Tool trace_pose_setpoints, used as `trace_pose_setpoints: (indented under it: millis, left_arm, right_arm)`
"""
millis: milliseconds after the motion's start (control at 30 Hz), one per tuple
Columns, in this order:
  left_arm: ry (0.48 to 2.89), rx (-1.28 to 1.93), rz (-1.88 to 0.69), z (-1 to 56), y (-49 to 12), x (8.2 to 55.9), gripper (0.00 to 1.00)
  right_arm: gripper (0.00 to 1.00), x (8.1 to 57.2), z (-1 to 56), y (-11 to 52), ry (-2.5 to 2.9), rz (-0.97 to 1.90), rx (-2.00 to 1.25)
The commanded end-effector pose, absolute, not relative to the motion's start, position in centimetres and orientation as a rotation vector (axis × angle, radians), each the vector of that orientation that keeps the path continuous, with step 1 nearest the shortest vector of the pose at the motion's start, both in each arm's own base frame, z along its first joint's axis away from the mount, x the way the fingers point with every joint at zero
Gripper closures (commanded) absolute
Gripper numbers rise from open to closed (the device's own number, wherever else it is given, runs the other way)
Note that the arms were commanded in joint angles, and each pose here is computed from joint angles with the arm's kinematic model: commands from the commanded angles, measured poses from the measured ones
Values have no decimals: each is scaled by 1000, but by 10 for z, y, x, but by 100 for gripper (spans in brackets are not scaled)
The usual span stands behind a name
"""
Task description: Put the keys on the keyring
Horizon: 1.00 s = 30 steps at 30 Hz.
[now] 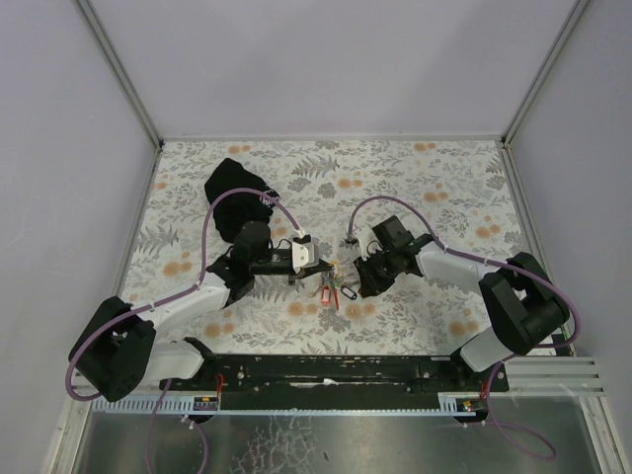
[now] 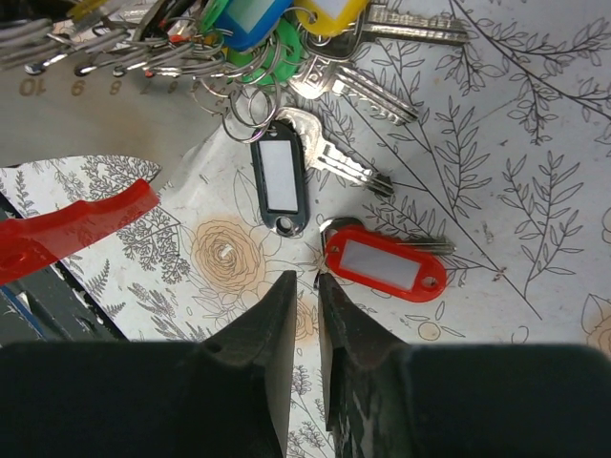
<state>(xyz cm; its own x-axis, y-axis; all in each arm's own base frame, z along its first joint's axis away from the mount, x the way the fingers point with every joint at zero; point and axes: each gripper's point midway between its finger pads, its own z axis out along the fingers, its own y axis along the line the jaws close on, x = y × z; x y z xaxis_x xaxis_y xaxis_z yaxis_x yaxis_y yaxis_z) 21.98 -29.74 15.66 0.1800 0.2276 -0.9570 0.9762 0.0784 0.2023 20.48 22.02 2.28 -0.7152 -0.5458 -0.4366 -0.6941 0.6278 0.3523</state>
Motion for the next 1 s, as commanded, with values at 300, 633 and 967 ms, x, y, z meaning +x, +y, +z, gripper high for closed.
trace_pose_setpoints:
  millis: [300, 633, 967]
  left_arm:
    - [1210, 1354, -850, 171, -299, 227, 100]
    - [1218, 1347, -836, 170, -298, 228, 100]
    - [1251, 1314, -755, 169, -284, 239, 100]
  right_arm:
    - [79, 212, 26, 230, 2543, 650, -991]
    - [73, 212, 41, 238, 2431, 530, -981]
    - [68, 215, 39, 244, 2390, 364, -899]
